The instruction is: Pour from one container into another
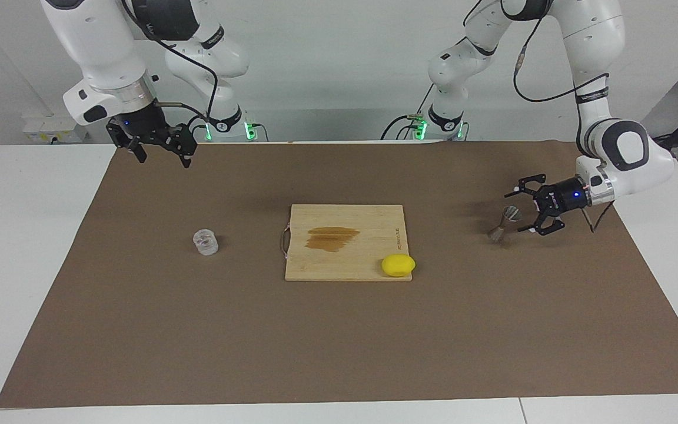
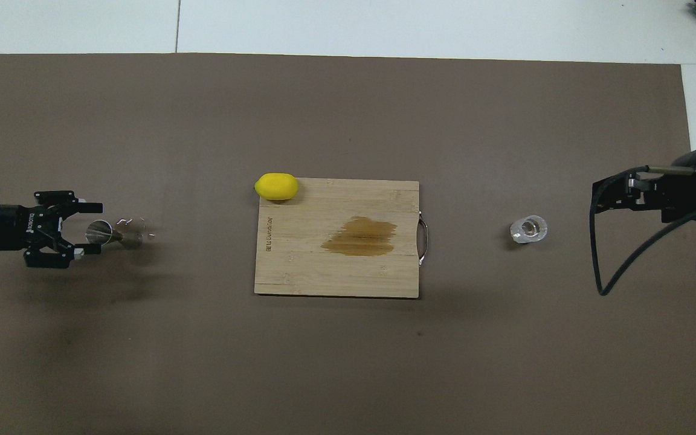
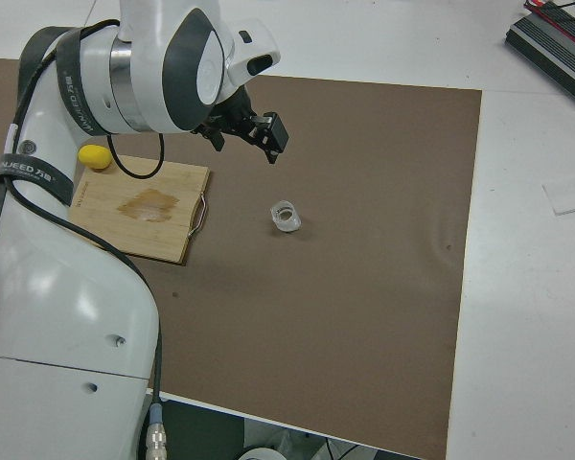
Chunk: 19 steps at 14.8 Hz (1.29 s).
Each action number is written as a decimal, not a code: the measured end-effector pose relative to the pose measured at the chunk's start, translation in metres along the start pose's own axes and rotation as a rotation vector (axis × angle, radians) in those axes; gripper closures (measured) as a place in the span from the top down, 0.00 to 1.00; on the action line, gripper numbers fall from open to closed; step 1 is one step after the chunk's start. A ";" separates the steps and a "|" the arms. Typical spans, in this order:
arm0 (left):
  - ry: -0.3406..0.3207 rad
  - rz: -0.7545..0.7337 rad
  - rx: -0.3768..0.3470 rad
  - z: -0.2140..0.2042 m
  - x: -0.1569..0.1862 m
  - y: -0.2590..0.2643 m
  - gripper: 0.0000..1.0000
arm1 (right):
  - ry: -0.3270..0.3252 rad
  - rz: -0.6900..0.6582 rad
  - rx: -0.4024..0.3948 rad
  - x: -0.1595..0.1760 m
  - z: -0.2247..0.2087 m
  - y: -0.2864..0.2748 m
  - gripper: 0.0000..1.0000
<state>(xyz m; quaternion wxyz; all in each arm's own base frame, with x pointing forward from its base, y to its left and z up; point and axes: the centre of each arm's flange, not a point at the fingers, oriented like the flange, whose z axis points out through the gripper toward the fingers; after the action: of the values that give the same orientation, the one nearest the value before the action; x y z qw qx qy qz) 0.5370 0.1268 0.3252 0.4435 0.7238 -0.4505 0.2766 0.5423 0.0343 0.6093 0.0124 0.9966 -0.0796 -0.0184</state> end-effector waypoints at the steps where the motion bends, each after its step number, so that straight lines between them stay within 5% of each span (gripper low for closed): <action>1: 0.021 0.041 -0.019 0.002 -0.004 0.002 1.00 | 0.000 0.000 0.000 0.000 0.000 0.000 1.00; 6: 0.124 0.128 -0.088 0.016 -0.045 -0.005 1.00 | 0.000 0.000 0.000 0.000 0.000 0.000 1.00; 13: 0.284 0.179 -0.047 0.002 -0.063 -0.009 1.00 | 0.000 0.000 0.000 0.000 0.000 0.000 1.00; 19: 0.435 0.393 -0.052 0.022 -0.088 -0.014 1.00 | 0.000 0.000 0.000 0.000 0.000 0.000 1.00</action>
<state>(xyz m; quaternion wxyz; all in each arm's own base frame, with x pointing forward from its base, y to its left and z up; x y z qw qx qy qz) 0.5105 0.1464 0.2392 0.4860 0.5346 -0.4836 0.4940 0.5423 0.0343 0.6093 0.0124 0.9966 -0.0796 -0.0184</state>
